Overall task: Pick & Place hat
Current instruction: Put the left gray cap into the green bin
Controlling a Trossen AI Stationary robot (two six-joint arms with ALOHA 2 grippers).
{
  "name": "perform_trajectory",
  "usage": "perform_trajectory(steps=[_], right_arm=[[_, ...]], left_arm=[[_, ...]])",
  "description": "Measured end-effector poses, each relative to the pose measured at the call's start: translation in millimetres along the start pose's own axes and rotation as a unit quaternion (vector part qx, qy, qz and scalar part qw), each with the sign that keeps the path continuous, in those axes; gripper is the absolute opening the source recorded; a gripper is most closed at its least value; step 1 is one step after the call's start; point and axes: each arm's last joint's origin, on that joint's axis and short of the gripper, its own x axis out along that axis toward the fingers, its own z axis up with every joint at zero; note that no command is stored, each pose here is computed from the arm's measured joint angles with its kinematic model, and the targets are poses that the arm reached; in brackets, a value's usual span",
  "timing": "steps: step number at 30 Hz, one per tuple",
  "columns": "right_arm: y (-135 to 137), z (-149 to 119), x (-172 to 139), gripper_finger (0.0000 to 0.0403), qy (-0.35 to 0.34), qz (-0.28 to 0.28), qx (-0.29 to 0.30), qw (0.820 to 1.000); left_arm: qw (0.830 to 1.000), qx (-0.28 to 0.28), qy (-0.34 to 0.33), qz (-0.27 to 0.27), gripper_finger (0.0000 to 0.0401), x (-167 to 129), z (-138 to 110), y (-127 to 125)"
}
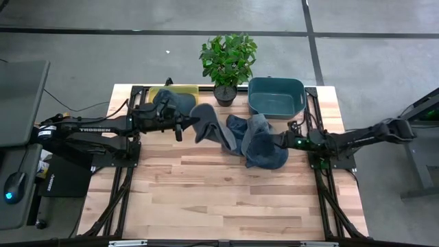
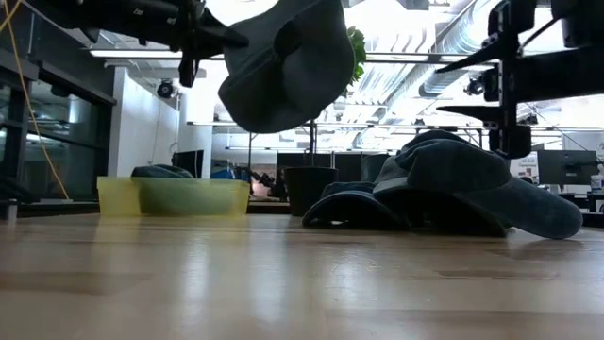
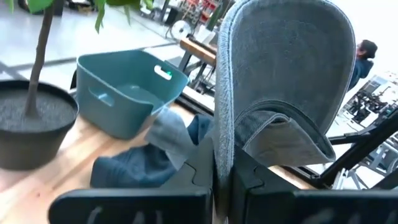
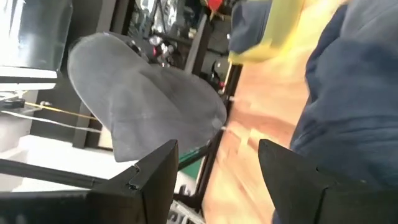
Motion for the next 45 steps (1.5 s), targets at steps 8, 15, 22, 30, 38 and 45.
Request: perform_trajectory(steps=[8, 15, 22, 30, 38, 45], right_arm=[[26.5, -3.8, 32.8, 0.0217, 0.015, 0.033, -0.018, 0.999], [33.2, -15.4, 72.3, 0.0219, 0.039, -0.002, -0.024, 0.999], [44.8, -21.6, 101.3, 0.0262, 0.040, 0.053, -0.007, 0.998], [39.8, -22.0, 111.0, 0.0310, -0.011, 0.055, 0.029, 0.998], [38.2, -12.3, 114.5, 0.0314, -0.058, 0.068, 0.050, 0.995], [50.3, -6.3, 117.6, 0.0314, -0.046, 0.116, 0.064, 0.990]], left_arm=[[0.999, 0.030, -0.023, 0.000, 0.0004, -0.1, 3.9, -1.2], [0.996, 0.067, -0.050, -0.008, 0.0004, -0.5, 9.0, -3.6], [0.992, 0.106, -0.069, -0.006, 0.0004, -0.9, 12.1, -4.8], [0.988, 0.125, -0.087, -0.012, 0.0004, -1.5, 15.5, -6.5], [0.984, 0.142, -0.101, -0.043, 0.0004, -2.3, 18.6, -9.9], [0.975, 0.182, -0.121, -0.034, 0.0004, -3.0, 21.7, -10.7]])
